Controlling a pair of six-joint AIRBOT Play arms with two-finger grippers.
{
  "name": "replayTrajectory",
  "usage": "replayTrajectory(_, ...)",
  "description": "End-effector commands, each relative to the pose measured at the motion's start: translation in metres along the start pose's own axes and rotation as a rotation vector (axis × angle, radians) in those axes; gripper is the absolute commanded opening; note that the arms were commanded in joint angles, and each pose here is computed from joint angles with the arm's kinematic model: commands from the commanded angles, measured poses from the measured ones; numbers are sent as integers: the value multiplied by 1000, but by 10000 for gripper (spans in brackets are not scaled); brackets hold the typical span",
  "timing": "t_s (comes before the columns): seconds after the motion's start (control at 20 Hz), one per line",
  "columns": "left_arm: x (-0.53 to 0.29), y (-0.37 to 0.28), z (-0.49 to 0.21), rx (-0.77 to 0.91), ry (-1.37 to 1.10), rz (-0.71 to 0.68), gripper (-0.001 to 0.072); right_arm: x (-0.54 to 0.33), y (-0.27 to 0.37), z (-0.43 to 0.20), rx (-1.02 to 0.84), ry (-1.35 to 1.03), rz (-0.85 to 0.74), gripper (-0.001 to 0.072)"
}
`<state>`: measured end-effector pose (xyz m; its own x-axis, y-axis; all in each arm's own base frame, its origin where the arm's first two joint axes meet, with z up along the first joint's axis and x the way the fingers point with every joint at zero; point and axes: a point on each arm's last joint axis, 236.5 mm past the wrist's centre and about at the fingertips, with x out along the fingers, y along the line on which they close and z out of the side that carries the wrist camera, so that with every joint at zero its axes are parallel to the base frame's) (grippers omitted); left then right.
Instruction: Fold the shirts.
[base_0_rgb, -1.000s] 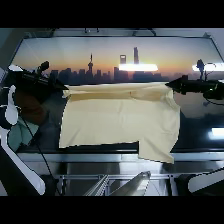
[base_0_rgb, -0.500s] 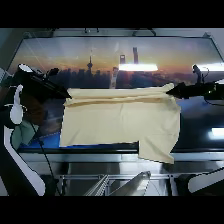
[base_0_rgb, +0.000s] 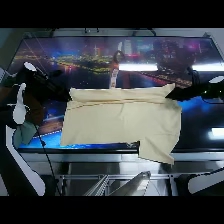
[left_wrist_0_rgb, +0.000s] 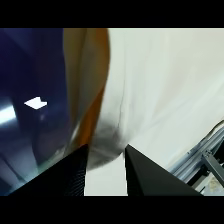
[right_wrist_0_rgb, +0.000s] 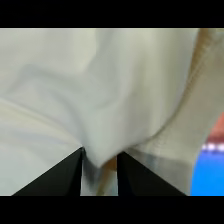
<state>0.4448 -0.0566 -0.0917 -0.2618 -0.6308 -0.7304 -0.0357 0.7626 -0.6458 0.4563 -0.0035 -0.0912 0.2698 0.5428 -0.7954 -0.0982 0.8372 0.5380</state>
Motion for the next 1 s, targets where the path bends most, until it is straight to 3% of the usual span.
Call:
replayTrajectory(0.0,-31,-1,-3,-52,-38,44,243,-37,-17,-5,-45,44,-172,328)
replayTrajectory(0.05,-44,-3,-1,-53,-79,51,243,-53,-12,1,-56,11,-192,455)
replayTrajectory(0.1,-56,-5,-2,-59,-114,57,243,-69,-8,7,-42,-22,-212,478)
replayTrajectory(0.3,-76,1,-34,-124,-149,78,243,-116,-14,-30,179,8,-247,477)
replayTrajectory(0.4,-71,17,-61,-146,-158,112,243,-121,-20,-76,323,64,-216,476)
replayTrajectory(0.65,4,42,-158,-299,-55,44,243,-103,-11,-213,639,171,-146,476)
replayTrajectory(0.8,43,61,-213,-363,105,87,243,-94,-11,-223,691,79,-179,476)
replayTrajectory(0.95,69,77,-222,-364,116,163,234,-93,-2,-212,699,20,-143,477)
